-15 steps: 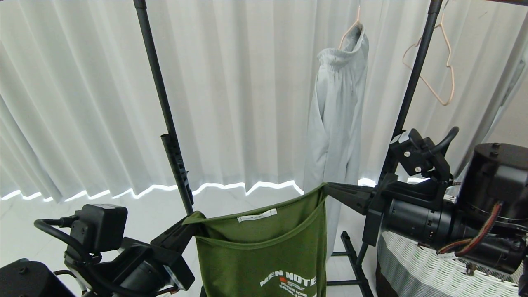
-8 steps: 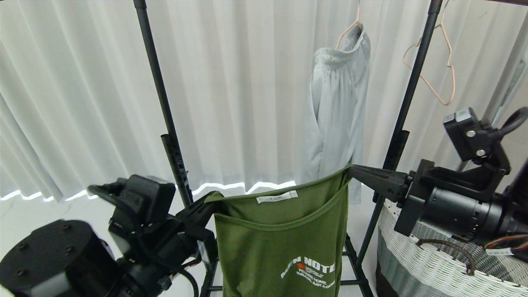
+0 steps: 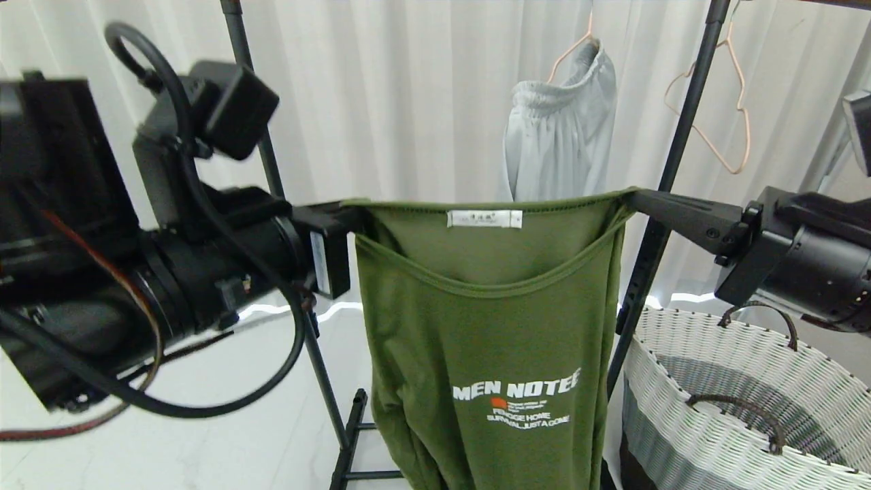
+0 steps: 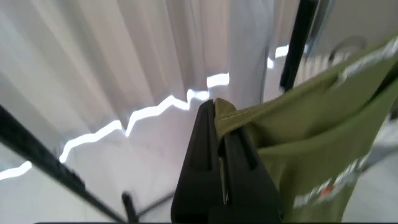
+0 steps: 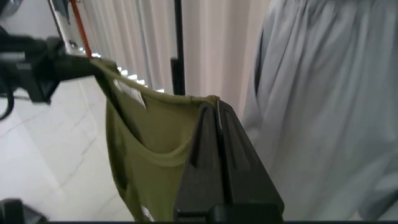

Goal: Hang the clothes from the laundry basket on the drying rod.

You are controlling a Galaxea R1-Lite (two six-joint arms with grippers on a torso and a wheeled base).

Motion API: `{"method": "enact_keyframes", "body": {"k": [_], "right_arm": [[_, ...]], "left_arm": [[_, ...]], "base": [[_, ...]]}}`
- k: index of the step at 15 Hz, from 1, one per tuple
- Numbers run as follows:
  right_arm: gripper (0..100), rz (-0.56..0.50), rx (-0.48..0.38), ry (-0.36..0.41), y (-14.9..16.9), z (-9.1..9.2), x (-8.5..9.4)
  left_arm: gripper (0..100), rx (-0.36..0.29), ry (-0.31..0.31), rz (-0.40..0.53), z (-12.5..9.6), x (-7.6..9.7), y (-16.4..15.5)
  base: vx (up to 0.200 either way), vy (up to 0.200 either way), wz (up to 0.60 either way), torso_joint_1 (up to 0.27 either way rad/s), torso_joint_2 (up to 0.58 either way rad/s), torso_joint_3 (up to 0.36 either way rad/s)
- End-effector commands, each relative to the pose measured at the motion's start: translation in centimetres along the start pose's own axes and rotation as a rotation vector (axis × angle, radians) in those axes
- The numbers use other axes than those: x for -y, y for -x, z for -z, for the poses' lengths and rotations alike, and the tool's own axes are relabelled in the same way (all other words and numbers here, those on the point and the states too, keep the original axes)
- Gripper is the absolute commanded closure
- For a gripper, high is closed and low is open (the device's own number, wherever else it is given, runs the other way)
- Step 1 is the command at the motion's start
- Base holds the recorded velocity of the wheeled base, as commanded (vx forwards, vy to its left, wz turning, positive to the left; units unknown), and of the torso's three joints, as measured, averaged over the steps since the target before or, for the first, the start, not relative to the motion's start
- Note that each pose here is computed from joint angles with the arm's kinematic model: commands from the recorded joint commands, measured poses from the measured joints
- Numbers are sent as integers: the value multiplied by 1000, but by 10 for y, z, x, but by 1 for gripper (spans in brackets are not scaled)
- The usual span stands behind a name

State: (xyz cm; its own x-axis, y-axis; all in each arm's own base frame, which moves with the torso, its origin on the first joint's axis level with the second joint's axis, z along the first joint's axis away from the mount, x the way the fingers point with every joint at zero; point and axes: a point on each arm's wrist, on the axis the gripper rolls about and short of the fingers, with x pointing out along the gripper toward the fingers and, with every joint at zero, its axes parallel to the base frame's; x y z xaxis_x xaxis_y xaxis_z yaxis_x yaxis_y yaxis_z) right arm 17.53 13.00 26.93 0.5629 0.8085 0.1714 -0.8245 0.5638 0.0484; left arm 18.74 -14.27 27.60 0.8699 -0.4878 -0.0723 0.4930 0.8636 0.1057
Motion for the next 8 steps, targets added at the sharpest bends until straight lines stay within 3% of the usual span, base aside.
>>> {"method": "enact_keyframes", "body": {"k": [1,4,8], "right_arm": [[100,-5,60,31,2,-29,-3],[100,-8,76,62,13,-64,-11],[100,-15,73,112,24,-74,-18]], "left_arm": [[100,77,12,-22,-32,-7,-17],[100,130,19,-21,-50,-7,-25],[100,85,15,-16,-37,-4,-33]], "base": [[0,0,0,0,0,0],[0,0,0,0,0,0],[0,0,0,0,0,0]]}}
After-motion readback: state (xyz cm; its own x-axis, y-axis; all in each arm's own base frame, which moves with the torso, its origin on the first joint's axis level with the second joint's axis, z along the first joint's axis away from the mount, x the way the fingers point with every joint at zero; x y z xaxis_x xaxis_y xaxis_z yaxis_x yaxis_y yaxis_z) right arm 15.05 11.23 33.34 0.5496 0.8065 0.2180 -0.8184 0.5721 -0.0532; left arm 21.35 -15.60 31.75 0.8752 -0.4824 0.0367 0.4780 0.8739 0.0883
